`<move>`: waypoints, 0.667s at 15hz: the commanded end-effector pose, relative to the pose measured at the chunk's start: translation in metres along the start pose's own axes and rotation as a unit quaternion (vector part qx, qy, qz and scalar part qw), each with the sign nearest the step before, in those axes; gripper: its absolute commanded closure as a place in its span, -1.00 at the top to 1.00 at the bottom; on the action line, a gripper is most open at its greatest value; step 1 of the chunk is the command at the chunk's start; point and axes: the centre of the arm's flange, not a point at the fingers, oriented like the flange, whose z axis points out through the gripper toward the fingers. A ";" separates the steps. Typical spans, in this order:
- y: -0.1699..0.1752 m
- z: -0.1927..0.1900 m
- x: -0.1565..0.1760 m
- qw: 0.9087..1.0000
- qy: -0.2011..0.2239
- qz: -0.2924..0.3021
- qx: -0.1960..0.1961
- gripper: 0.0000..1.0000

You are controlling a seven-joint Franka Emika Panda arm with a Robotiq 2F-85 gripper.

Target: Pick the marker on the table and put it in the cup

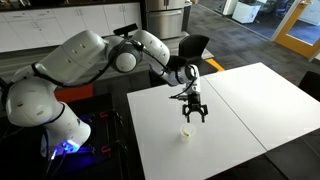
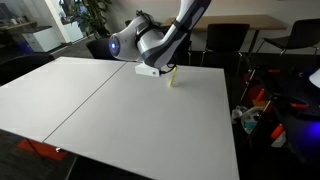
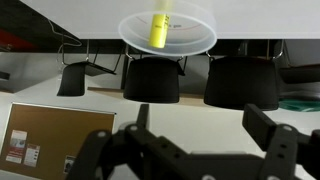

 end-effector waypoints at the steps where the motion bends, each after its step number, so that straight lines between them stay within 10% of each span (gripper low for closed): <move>1: 0.033 -0.022 0.060 0.999 -0.024 0.041 -0.021 1.00; 10: 0.089 -0.072 0.146 0.982 -0.138 0.122 -0.033 1.00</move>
